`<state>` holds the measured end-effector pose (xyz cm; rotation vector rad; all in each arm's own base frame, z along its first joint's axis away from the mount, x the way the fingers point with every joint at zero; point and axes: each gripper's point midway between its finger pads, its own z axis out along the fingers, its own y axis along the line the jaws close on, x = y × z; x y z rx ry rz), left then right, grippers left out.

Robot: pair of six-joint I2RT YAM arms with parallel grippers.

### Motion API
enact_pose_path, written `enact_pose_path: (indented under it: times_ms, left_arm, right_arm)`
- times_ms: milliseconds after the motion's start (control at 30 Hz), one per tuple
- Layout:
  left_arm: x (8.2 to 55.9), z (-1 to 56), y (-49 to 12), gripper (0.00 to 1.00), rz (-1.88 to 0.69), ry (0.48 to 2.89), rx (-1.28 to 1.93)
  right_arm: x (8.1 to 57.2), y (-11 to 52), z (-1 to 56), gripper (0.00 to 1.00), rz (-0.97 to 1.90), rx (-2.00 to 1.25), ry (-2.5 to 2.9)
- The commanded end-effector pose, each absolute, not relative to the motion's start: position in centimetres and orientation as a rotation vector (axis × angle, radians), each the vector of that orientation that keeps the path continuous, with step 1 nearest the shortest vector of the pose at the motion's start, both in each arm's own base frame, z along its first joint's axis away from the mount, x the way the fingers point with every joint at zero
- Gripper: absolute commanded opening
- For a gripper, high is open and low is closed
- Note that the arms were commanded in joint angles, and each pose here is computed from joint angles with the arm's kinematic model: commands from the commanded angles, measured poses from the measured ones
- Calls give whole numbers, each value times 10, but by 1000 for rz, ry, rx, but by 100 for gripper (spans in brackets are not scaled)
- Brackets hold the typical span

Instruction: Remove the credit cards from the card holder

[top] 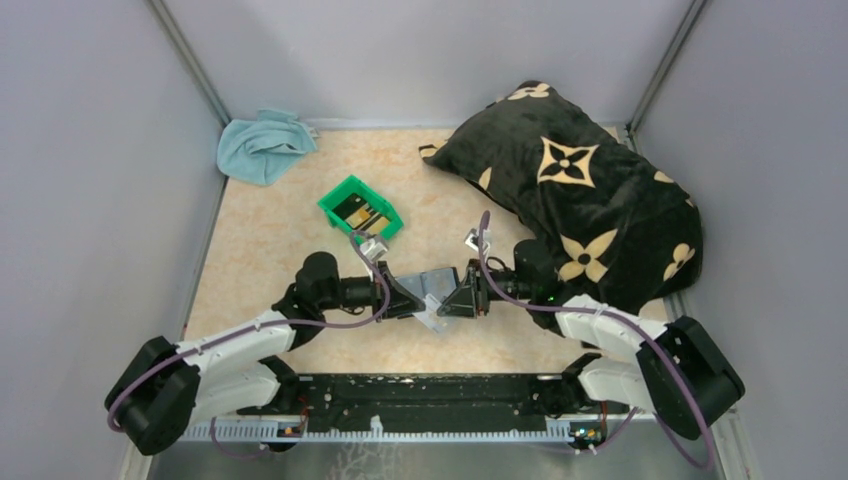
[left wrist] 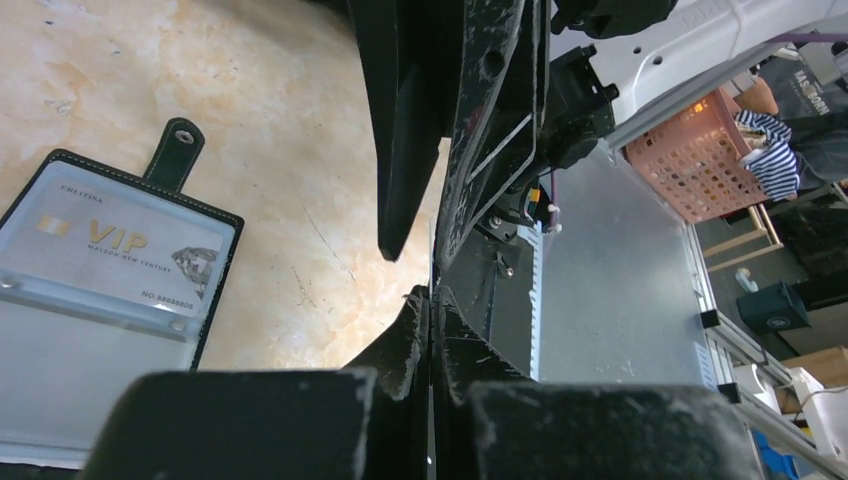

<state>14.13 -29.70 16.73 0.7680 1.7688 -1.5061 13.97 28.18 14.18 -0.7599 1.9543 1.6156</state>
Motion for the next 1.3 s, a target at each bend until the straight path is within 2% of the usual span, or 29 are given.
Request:
enact_pose_path:
  times_ms: [0,100,167,433,733,900,967,1033,1067,1133,1267]
  left_arm:
    - [145,189,-294,0,-1501,1655,696]
    - [150,203,-287,0,-1495,1576,586]
    - [152,214,-283,0,-1508,1519,530]
    - [164,252,-267,0,-1554,1364,296]
    - [158,264,-271,0,-1622,1301,316]
    - [159,257,-272,0,-1613,1328,322]
    - [160,254,-273,0,-1604,1344,326]
    - [162,251,-274,0,-1587,1362,327]
    - [164,248,-274,2,-1576,1375,323]
    - [169,245,-273,16,-1542,1401,305]
    - [199,231,-255,62,-1361,1497,133]
  right_arm:
    - [160,283,181,32,1507,-733,1747]
    - [163,279,193,42,1474,-678,1679]
    - [164,275,203,44,1462,-646,1626]
    - [161,267,240,41,1480,-575,1446]
    - [166,275,244,41,1516,-583,1419]
    - [167,277,248,15,1523,-595,1407]
    - [168,277,250,0,1521,-597,1403]
    - [170,278,253,0,1514,-597,1397]
    - [171,278,254,0,1507,-598,1394]
    - [176,279,256,0,1489,-593,1402]
    - [199,283,254,0,1447,-552,1475]
